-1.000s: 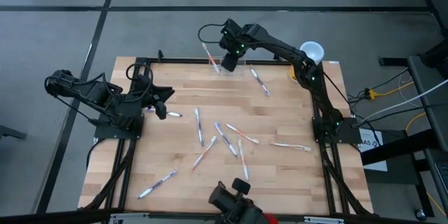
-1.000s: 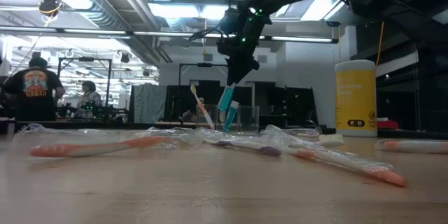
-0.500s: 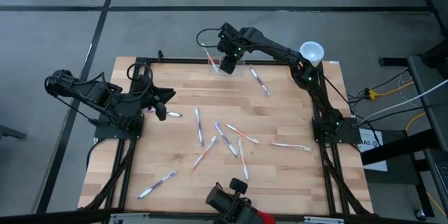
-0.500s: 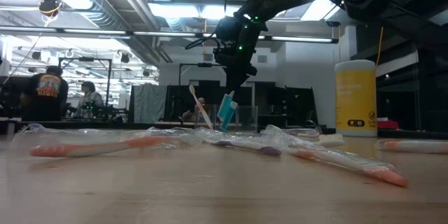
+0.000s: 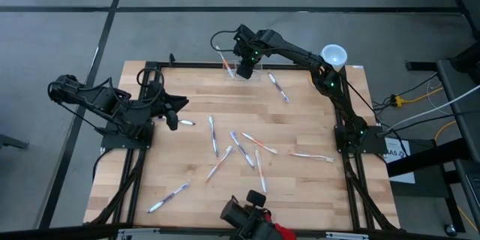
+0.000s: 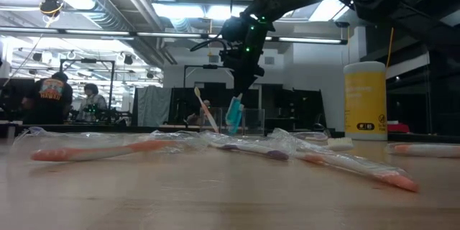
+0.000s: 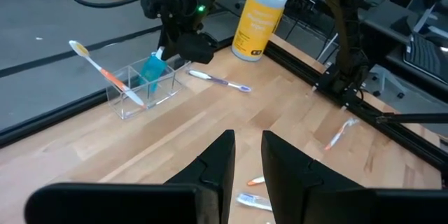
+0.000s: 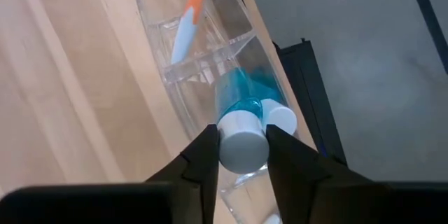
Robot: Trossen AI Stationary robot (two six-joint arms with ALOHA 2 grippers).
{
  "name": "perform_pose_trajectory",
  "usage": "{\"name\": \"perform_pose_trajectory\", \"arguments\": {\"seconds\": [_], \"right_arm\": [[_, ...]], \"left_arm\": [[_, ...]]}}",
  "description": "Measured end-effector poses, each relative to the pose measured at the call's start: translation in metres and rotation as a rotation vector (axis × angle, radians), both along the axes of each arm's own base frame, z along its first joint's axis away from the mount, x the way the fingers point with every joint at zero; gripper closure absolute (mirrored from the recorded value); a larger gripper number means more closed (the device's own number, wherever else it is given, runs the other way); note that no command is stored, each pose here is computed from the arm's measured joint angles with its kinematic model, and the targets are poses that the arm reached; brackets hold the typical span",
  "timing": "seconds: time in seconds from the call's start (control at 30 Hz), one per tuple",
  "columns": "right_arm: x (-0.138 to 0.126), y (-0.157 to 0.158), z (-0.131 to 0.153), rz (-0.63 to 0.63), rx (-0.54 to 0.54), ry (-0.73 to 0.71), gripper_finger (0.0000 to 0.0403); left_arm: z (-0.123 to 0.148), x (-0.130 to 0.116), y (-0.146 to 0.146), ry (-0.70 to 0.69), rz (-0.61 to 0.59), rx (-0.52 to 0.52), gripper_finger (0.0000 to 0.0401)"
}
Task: Pick & Place toothbrushing station
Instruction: Put the blue mouthwash into the transparent organizer
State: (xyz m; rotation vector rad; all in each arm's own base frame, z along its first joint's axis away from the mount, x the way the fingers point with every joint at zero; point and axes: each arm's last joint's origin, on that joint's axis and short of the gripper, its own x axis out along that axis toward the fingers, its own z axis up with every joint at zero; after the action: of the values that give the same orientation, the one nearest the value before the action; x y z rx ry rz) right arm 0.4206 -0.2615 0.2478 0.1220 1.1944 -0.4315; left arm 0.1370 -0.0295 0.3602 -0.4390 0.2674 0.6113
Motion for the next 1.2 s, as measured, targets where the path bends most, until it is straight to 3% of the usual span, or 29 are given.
{"name": "perform_pose_trajectory", "arguments": {"seconds": [0.93,1.2], "right_arm": [[0.0020,0.0031,0.0008,0.011,0.011,-0.013,0.0285],[0.0055,0.0017,0.0025,-0.024,0.047,-0.086,0.0279]], "left_arm": [[-0.0001,0.0003,-0.0005,0.012,-0.025,0.005,0.0333],[-0.0001,0.0003,-0.0006,0.012,-0.025,0.005,0.0333]]}}
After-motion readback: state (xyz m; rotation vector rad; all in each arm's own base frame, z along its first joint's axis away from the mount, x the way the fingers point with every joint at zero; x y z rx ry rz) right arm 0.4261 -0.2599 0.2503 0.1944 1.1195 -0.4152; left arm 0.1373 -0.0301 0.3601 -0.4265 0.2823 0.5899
